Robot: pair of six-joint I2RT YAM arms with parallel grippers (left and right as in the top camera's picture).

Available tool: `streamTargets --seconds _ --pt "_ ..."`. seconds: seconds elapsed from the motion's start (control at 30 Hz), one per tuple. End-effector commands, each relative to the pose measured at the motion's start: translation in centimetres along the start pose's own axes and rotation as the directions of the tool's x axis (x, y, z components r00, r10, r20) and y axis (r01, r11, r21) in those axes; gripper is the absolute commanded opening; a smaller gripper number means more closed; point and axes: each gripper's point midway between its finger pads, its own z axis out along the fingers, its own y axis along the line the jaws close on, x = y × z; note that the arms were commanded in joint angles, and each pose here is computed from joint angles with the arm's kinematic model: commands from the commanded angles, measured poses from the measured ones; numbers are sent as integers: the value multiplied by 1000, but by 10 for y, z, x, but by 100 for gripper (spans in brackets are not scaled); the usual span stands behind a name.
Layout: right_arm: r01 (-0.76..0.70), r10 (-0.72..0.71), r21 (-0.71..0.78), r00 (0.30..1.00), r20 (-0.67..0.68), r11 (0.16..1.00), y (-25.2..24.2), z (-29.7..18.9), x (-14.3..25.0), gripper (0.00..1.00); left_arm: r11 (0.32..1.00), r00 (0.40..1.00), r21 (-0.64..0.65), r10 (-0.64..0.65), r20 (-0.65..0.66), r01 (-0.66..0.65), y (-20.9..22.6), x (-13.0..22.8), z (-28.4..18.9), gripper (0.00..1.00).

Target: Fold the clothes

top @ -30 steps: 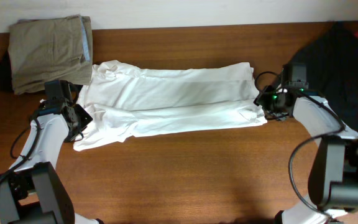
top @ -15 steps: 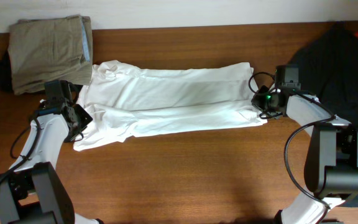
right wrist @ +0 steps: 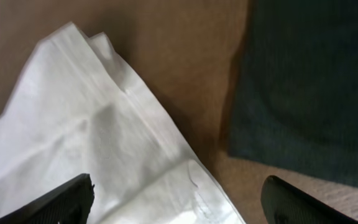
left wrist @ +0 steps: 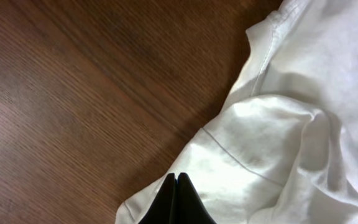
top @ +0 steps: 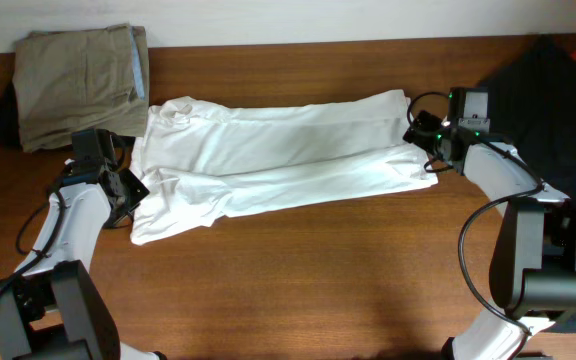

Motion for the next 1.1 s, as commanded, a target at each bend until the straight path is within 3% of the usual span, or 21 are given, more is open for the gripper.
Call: streamTargets --seconds 0.0,0.07,0.1,0.13,0.23,0.37,0.47,0.6,0.73,0.83,0.87,1.0,1.07 --pt "39 -38 -44 999 20 998 30 -55 -39 93 987 995 132 96 5 -96 -20 0 -18 1" --pt "31 -47 -205 997 -69 978 66 -81 -37 95 951 991 277 131 33 -135 -48 5 -49 2" --pt "22 -54 -286 993 -104 958 80 -86 -31 95 933 987 322 160 25 -160 -60 15 -60 7" --pt "-5 -64 -385 984 -166 923 97 -91 -19 95 918 975 340 222 -15 -204 -73 38 -66 35" --pt "-9 -86 -400 972 -219 917 105 -92 -3 96 914 947 323 296 -120 -245 -80 76 -62 61" --pt "11 -110 -394 967 -230 919 109 -92 6 96 943 934 251 275 -228 -217 -78 95 -29 62" --pt "17 -109 -374 968 -227 927 105 -91 6 96 963 940 157 249 -232 -217 -66 92 -11 63" --pt "17 -110 -373 968 -228 927 105 -91 6 96 963 944 158 249 -216 -218 -72 88 6 60" --pt "18 -110 -374 968 -227 927 105 -91 6 96 961 950 172 247 -190 -216 -78 82 10 45" --pt "28 -120 -376 967 -223 926 105 -91 6 96 958 956 189 245 -159 -215 -84 76 11 7" --pt "29 -120 -375 967 -223 926 105 -91 6 96 958 957 192 245 -152 -214 -85 74 11 0" --pt "31 -123 -376 967 -222 926 105 -91 6 96 953 963 216 242 -116 -213 -93 67 11 0" --pt "32 -122 -374 968 -221 927 105 -90 6 96 932 969 298 237 -74 -205 -115 53 2 0"
